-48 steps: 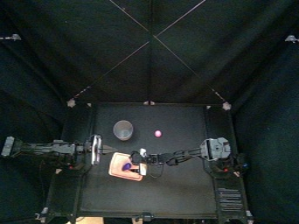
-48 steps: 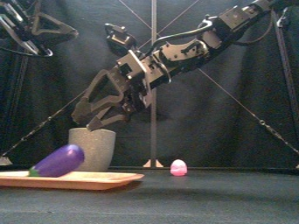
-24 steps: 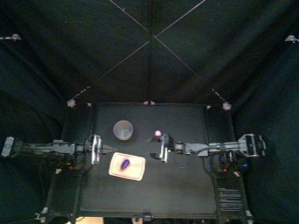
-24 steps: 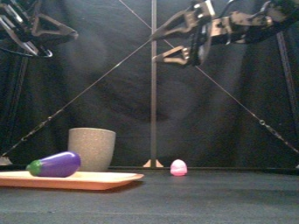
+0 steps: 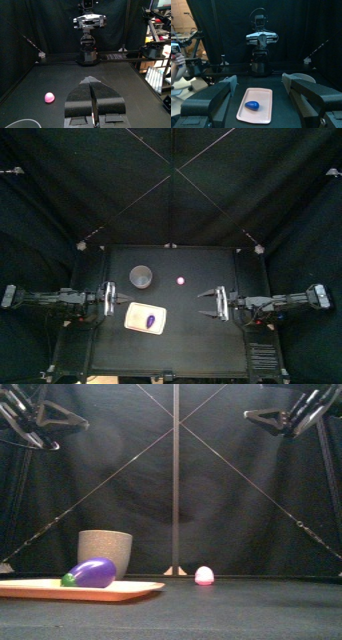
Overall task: Pick the eggplant then place it on the pink plate
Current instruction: Drop eggplant on the pink plate and return to neutral
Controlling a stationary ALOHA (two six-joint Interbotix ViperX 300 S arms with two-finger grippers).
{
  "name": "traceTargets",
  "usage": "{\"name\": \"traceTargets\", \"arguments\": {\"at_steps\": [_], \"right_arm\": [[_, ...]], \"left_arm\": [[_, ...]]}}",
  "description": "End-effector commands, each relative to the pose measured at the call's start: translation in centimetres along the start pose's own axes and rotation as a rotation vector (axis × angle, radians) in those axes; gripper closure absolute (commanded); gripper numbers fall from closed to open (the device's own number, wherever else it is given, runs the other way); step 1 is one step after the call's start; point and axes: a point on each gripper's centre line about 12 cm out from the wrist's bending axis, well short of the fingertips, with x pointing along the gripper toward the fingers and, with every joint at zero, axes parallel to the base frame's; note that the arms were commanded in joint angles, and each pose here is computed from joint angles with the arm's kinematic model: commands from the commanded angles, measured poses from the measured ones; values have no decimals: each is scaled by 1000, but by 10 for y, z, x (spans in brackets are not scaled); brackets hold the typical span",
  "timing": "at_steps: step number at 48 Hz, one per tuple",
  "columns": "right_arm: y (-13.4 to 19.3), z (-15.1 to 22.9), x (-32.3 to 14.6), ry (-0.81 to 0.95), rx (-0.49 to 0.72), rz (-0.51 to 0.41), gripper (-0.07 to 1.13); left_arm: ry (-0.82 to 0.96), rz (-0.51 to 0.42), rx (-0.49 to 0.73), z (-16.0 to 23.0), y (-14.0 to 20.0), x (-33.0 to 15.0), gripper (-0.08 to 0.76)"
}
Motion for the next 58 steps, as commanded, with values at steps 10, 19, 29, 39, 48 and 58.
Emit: {"name": "traceTargets", "arguments": {"at_steps": [10, 19, 29, 39, 48, 58], "right_arm": [[3, 1, -24, 37, -2, 16, 14], [2, 6, -31, 59, -6, 9, 14], [1, 3, -33, 68, -10, 6, 14], [0, 3, -33, 66, -13, 0, 14], [0, 2, -33, 69, -17, -2, 14], [0, 1, -33, 72, -15, 0, 14]], "left_arm": [[-12, 1, 5, 5, 1, 1, 696], [-12, 2, 9, 5, 1, 1, 698], [-9, 5, 9, 3, 1, 1, 698], [-5, 12, 9, 2, 3, 1, 698], [-5, 12, 9, 2, 3, 1, 698], [-7, 11, 9, 3, 2, 1, 698]]}}
